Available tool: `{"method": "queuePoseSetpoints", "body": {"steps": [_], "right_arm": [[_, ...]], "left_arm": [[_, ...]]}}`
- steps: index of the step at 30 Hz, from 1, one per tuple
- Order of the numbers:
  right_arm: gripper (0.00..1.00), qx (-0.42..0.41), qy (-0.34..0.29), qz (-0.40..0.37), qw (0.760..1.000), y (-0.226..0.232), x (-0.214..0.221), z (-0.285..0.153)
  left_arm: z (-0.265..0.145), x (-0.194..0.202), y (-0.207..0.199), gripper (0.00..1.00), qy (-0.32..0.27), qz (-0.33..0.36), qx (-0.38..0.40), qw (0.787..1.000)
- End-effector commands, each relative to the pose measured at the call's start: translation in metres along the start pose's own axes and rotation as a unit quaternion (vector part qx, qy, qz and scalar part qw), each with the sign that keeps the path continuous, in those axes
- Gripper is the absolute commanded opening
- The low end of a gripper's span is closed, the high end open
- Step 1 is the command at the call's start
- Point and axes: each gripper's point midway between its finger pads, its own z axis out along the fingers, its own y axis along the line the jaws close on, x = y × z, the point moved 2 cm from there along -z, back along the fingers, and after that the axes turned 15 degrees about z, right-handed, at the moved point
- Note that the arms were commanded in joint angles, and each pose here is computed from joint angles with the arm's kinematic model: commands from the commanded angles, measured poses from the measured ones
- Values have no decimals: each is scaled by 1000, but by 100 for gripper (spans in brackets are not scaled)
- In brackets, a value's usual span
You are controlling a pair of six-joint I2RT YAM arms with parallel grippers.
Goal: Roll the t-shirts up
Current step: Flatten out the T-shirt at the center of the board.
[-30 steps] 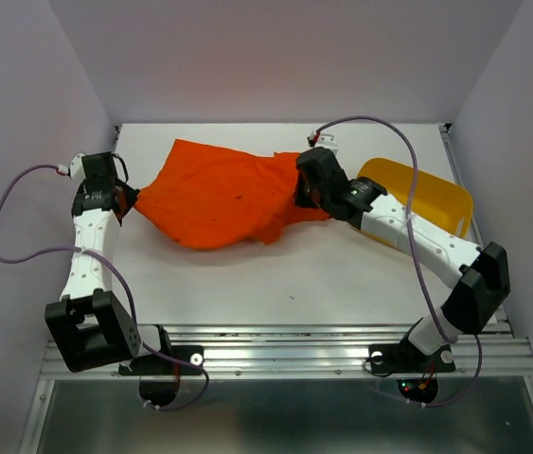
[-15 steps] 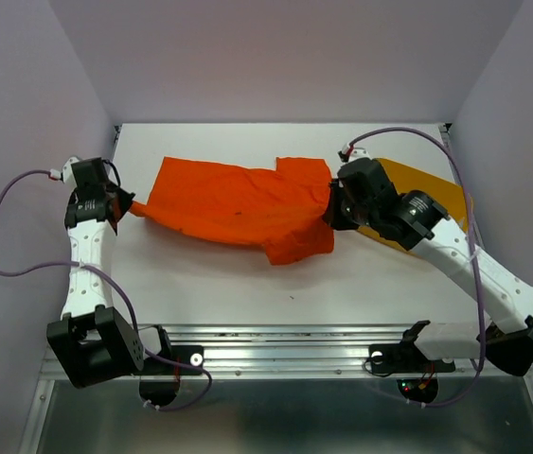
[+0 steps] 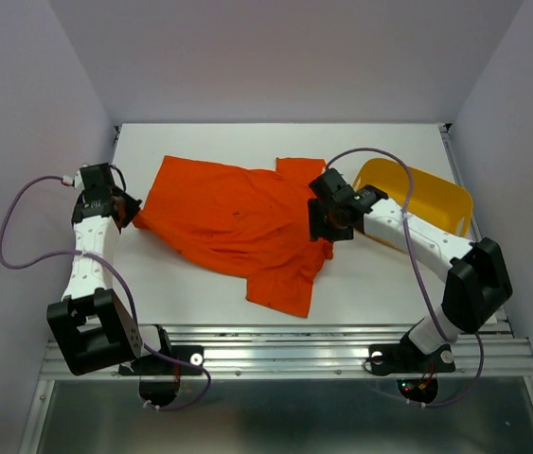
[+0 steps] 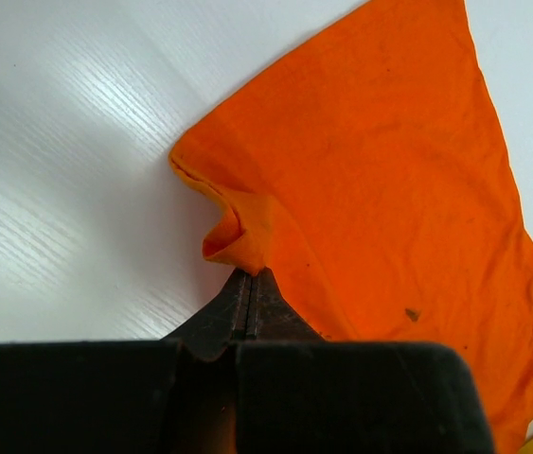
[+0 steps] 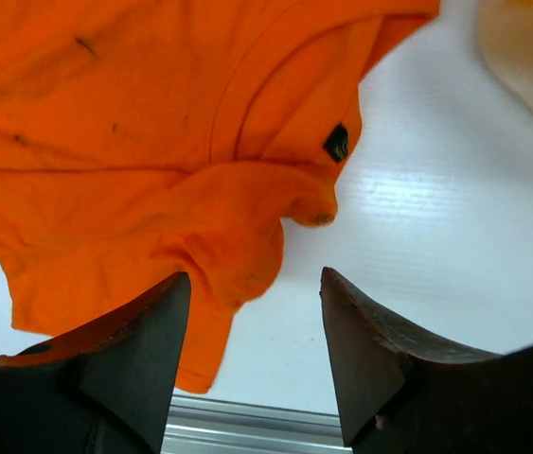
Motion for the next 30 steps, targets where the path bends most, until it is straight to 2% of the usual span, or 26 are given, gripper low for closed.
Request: {"method": "queuePoseSetpoints", "body": {"steps": [1,2,3,7,9,14,24,25,30], "right_arm": [[57,-84,6,44,996,11,17,-9],[53,-91,8,58,994,10,22,-8],[41,-80,10,63,995,3,30,2],[17,-54,-4,78,995,-1,28,22],[13,-44,-3,74,996,1,27,34],[9,-18,-19,67,997,12,13,62],[8,66,-43,13,997,23,-11,135],[8,62,-60,19,996,32,-30,136],[8,88,-74,0,993,38,-73,169]], "left_arm": [[-5,0,1,0,-18,8,8,1000],[-4,5,3,0,-13,8,6,1000],[-3,6,3,0,-13,6,6,1000],[-2,13,6,0,-10,5,5,1000],[-3,14,6,0,-10,6,5,1000],[-5,17,8,0,-9,7,5,1000],[7,26,11,0,4,9,-1,1000],[9,26,10,0,5,8,0,1000],[17,29,2,0,17,10,15,1000]]}}
